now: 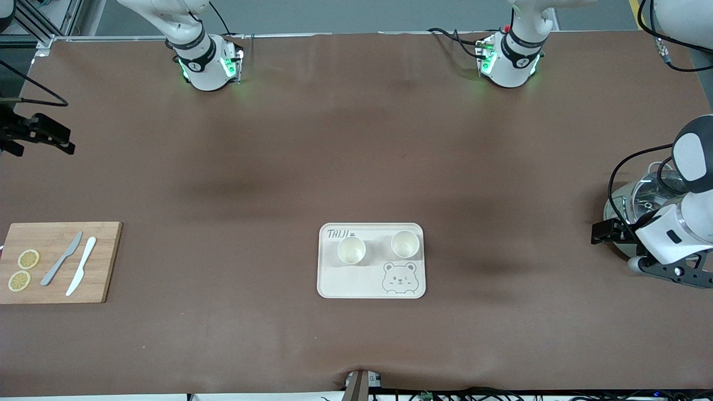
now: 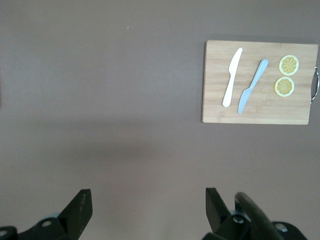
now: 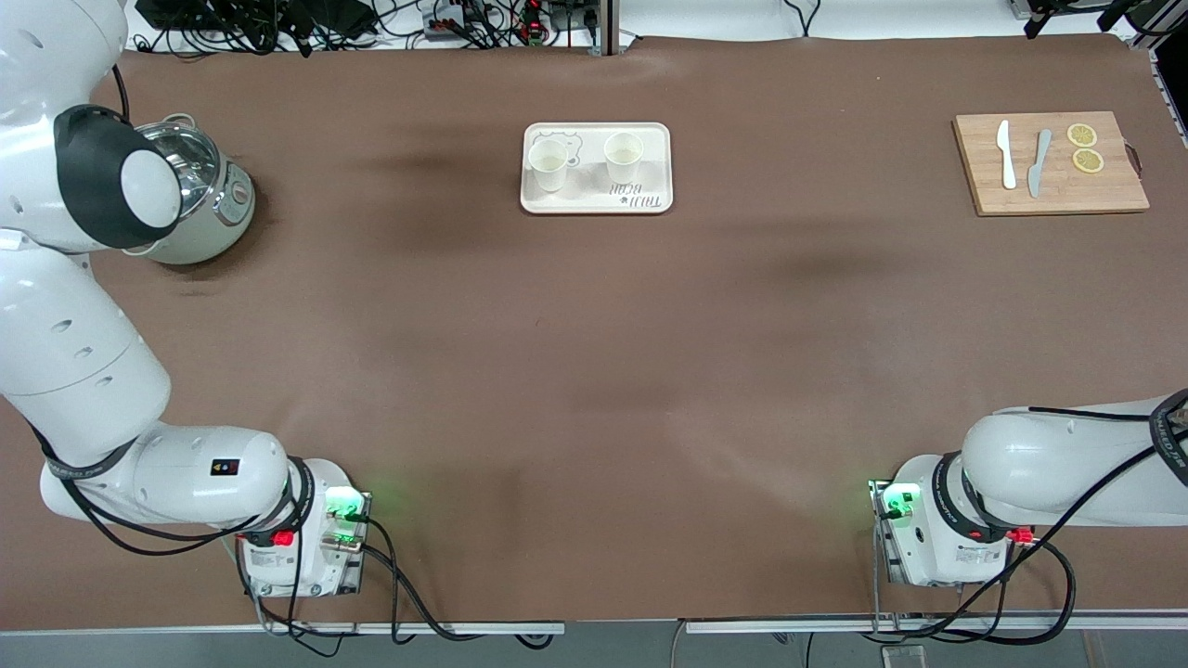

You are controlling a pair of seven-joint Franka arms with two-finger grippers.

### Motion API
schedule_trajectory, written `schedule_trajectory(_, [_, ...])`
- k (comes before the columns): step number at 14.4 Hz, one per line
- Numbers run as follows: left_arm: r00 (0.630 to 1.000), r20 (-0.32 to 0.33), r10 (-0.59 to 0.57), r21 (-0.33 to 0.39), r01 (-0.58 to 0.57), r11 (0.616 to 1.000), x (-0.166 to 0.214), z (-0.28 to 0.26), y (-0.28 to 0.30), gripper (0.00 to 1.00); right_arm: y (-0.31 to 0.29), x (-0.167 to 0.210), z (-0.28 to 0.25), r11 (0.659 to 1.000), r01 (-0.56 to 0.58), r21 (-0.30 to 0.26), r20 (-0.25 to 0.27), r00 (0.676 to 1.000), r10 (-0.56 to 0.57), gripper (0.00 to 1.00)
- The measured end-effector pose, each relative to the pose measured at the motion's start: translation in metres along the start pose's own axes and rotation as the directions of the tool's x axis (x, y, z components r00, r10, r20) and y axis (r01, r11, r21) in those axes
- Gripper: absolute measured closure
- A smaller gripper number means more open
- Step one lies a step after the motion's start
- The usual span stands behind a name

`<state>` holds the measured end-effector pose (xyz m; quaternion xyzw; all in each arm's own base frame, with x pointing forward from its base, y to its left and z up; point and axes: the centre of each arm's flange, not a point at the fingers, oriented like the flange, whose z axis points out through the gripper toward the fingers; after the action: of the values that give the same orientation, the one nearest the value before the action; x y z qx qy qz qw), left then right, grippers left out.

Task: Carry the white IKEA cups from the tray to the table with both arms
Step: 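Reach both grippers toward the two white cups on the tray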

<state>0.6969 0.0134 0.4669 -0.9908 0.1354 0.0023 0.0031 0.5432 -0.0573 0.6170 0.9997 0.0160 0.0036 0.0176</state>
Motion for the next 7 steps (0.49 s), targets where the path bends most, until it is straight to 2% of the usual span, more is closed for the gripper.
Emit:
schedule_trajectory(4, [1.000,0.000,0.000,0.000,0.000,1.000,0.000,0.000,0.000,0.00,0.026,0.007,0.007,0.999,-0.042,-0.004,-0.037,0.998,0.042,0.00])
schedule_trajectory(7, [0.999,-0.006,-0.040,-0.024,0.040,0.999,0.002,0.000,0.006,0.00,0.034,0.009,0.011,0.998,-0.056,-0.004,-0.039,0.998,0.056,0.00])
